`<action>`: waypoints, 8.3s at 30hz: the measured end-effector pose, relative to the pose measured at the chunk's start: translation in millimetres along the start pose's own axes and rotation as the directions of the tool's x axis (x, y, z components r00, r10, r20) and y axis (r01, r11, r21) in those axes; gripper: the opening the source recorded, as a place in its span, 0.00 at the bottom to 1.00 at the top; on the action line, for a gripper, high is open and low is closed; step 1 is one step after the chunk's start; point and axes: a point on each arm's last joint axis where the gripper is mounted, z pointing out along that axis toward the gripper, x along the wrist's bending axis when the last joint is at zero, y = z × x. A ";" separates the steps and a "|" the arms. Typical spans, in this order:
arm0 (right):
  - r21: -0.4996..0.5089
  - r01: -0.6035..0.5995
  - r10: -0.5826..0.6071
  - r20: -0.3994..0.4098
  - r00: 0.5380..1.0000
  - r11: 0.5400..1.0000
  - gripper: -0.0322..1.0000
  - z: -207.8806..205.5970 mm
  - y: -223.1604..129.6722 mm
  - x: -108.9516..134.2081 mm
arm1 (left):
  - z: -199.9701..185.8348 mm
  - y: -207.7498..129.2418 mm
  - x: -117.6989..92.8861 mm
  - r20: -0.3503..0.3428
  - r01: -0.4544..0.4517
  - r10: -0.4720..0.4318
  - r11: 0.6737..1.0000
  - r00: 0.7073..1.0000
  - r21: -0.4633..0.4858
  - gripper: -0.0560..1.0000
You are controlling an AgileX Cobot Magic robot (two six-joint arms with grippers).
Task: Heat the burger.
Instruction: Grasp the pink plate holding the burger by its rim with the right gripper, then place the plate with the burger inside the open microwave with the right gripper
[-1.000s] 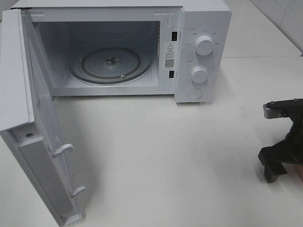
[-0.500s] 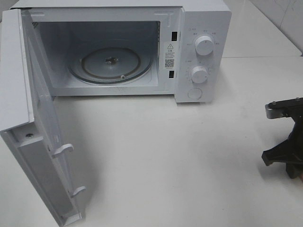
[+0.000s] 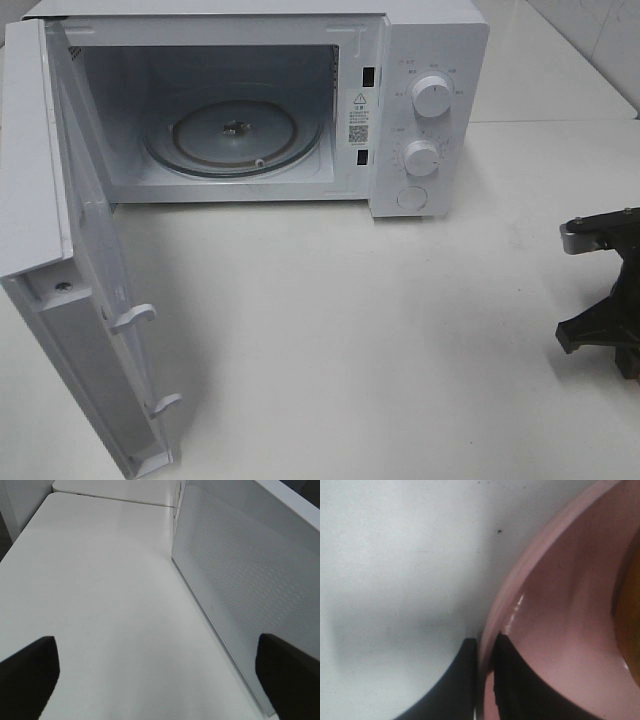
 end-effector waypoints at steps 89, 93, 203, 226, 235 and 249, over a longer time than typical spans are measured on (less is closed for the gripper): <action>-0.086 0.734 -0.669 0.352 0.655 0.673 0.07 -65.5 -75.3 147.8 | 0.0 0.0 0.0 0.000 0.000 0.000 1.000 1.000 0.000 0.99; -0.082 0.775 -0.707 0.358 0.610 0.627 0.07 -66.4 -80.1 153.8 | 0.0 0.0 0.0 0.000 0.000 0.000 1.000 1.000 0.000 0.99; -0.205 0.899 -0.798 0.563 -0.215 -0.387 0.08 -119.5 49.8 209.6 | 0.0 0.0 0.0 0.000 0.000 0.000 1.000 1.000 0.000 0.99; -0.239 0.923 -0.831 0.539 -0.134 -0.303 0.08 -116.1 98.4 247.2 | 0.0 0.0 0.0 0.000 0.000 0.000 1.000 1.000 0.000 0.99; -0.230 0.935 -0.846 0.520 -0.119 -0.272 0.08 -117.2 115.6 257.7 | 0.0 0.0 0.0 0.000 0.000 0.000 1.000 1.000 0.000 0.99; -0.236 0.948 -0.847 0.528 -0.057 -0.212 0.08 -117.9 145.8 276.0 | 0.0 0.0 0.0 0.000 0.000 0.000 1.000 1.000 0.000 0.99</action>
